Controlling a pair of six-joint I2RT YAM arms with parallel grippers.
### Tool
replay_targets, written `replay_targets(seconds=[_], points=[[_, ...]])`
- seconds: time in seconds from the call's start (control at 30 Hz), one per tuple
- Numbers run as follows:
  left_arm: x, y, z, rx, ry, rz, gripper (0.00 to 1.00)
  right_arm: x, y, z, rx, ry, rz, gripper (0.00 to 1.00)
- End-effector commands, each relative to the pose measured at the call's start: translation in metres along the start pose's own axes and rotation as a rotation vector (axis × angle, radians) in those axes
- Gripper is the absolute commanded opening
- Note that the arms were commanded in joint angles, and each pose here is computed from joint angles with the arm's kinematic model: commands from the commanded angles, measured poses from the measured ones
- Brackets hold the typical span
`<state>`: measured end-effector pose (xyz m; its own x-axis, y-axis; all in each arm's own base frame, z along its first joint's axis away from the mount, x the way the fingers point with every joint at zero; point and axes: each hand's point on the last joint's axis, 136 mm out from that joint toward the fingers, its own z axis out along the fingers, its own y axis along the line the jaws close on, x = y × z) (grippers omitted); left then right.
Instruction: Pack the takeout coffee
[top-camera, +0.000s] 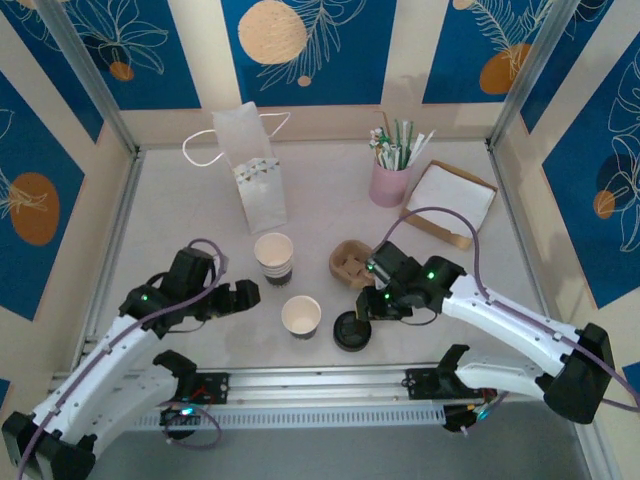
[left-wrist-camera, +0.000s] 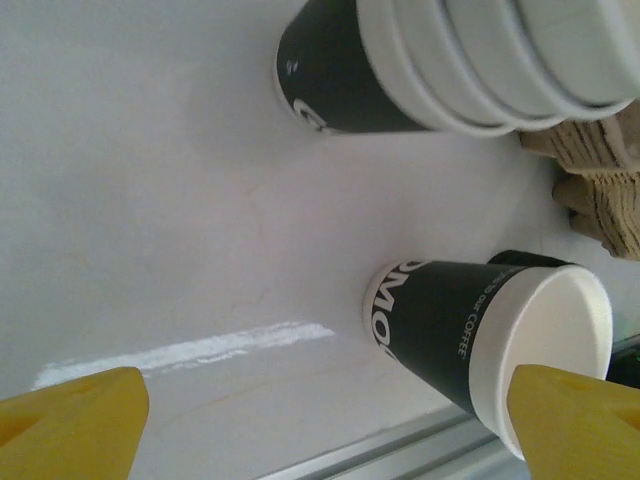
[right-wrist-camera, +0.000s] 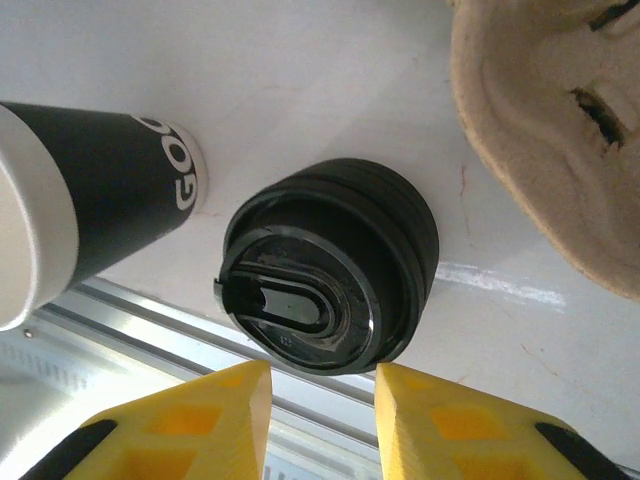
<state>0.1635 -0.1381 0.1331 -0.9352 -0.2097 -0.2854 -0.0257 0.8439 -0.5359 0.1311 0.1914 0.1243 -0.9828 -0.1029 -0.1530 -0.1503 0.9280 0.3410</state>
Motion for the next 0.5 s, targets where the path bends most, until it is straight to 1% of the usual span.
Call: replay_targets(seconds=[0.0, 0.27, 0.4, 0.43, 0.47], points=[[0.003, -0.008, 0.005, 0.079, 0.009, -0.05, 0.91, 0.001, 0.0, -0.001, 0.036, 0.0, -0.006, 0.33], [0.006, -0.004, 0.012, 0.082, 0.018, -0.055, 0.88, 0.004, -0.006, 0.009, 0.111, 0.028, -0.032, 0.3], [0.006, -0.005, 0.013, 0.082, 0.022, -0.049, 0.87, 0.004, -0.002, 0.014, 0.107, 0.038, -0.068, 0.3], [0.005, -0.005, 0.013, 0.081, 0.021, -0.049, 0.87, 0.004, 0.0, 0.013, 0.111, 0.038, -0.084, 0.4], [0.006, -0.005, 0.013, 0.08, 0.023, -0.047, 0.87, 0.004, 0.001, 0.013, 0.119, 0.035, -0.1, 0.53]])
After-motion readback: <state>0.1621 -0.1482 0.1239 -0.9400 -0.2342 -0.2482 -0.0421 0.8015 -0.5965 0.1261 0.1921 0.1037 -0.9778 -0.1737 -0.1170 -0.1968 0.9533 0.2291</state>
